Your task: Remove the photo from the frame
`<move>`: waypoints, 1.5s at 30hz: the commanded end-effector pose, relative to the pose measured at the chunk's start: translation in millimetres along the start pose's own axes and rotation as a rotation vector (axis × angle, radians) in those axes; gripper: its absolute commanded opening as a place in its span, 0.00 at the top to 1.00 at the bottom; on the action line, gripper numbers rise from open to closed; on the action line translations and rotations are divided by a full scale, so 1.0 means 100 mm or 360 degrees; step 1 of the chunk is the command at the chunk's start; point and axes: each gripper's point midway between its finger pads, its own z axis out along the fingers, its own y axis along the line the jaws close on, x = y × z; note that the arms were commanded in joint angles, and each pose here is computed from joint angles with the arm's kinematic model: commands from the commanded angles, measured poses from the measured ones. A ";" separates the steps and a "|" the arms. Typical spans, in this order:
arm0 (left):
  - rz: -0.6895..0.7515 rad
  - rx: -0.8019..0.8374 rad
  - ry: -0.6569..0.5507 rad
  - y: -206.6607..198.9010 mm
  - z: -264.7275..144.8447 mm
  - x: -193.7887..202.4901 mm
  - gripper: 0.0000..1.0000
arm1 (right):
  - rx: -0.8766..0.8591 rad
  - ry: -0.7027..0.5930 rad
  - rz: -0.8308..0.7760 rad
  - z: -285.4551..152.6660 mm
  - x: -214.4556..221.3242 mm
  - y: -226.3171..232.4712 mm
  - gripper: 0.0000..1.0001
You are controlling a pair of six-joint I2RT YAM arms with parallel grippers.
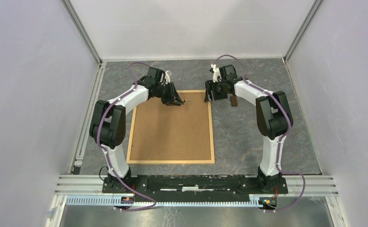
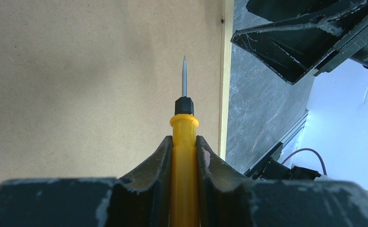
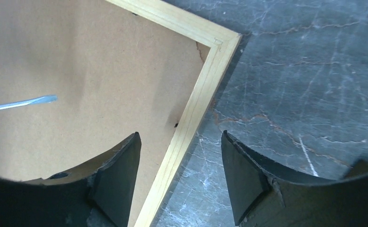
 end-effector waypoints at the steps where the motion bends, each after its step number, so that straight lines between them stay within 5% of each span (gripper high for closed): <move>1: 0.0171 0.0087 -0.0101 -0.22 -0.20 -0.12 0.98 | 0.0139 -0.0015 -0.0059 -0.19 -0.13 0.02 0.34; 22: 0.0181 0.0064 -0.0111 -0.18 -0.23 -0.09 0.98 | 0.0275 0.0033 0.0073 0.23 0.14 -0.16 0.59; 34: 0.0188 0.0038 -0.0096 -0.12 -0.26 -0.06 0.98 | 0.0248 0.0040 0.0093 0.33 0.16 -0.34 0.99; 45: 0.0229 0.0042 -0.0082 -0.09 -0.33 0.03 0.98 | 0.0124 0.0147 -0.0468 0.35 0.02 -0.33 1.00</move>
